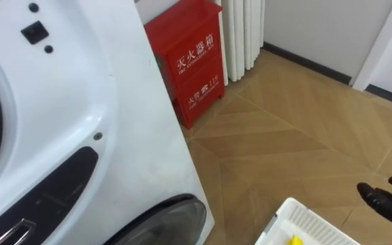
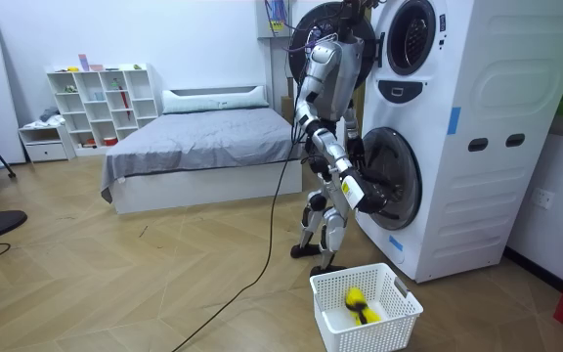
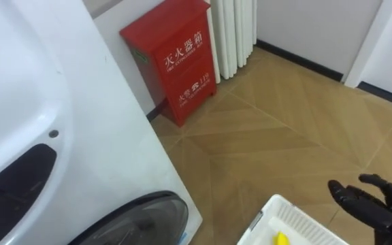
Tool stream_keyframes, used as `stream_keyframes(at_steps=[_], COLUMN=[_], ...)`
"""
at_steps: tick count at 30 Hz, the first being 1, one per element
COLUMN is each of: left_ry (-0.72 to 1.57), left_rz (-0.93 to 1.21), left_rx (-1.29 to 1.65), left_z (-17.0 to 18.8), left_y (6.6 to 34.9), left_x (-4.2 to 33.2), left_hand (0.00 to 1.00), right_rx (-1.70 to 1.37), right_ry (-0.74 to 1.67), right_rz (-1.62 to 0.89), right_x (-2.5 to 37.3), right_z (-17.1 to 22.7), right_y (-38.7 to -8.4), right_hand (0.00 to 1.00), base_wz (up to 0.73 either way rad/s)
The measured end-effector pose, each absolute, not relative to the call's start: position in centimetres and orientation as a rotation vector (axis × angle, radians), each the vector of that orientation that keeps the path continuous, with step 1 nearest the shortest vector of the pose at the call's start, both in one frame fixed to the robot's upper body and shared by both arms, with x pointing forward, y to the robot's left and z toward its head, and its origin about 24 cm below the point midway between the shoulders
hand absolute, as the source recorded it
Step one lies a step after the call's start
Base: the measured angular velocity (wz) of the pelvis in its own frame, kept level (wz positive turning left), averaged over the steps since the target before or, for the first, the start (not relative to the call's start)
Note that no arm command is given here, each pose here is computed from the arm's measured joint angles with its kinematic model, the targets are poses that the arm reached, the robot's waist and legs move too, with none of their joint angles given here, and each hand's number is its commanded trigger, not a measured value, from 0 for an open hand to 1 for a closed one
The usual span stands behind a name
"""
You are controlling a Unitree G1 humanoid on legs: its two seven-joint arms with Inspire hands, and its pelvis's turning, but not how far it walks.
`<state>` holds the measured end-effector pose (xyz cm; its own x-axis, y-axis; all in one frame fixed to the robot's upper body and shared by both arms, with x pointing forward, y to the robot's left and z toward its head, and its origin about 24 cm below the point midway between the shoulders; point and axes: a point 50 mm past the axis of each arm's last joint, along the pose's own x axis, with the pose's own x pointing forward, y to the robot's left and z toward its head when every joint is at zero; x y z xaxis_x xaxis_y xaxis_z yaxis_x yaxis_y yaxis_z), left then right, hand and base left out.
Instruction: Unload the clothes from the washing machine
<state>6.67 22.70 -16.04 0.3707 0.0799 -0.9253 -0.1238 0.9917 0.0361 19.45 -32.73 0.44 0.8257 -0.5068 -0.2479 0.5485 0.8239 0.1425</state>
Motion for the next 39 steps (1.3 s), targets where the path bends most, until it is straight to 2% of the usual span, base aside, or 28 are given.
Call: stream_keyframes(at_steps=[18,21,26,31,39], left_ry=[1.198,1.189,1.216,1.202,1.198], left_rz=[0.133,0.129,0.127,0.112,0.158], left_rx=[-0.044,-0.045,-0.041,-0.031,0.031], left_z=[-16.1,-16.1,-16.2,-16.2,-16.2], left_y=[22.7,22.6,22.4,21.6,21.8], left_x=[6.2,6.4,5.0,5.1,5.1], left_hand=[0.0,0.0,0.0,0.0,0.0], right_rx=[0.219,0.192,0.201,0.253,0.321], right_ry=[0.231,0.277,0.497,0.645,0.877], right_rz=[-0.508,-0.515,-0.523,-0.528,-0.552], right_x=[18.3,17.1,13.8,12.4,10.7], right_z=[-0.4,-1.2,-5.7,-8.9,-13.2], right_y=[-32.0,-32.0,-30.8,-29.3,-27.0], right_hand=[0.0,0.0,0.0,0.0,0.0], base_wz=[0.01,0.24,0.42,0.48,0.56])
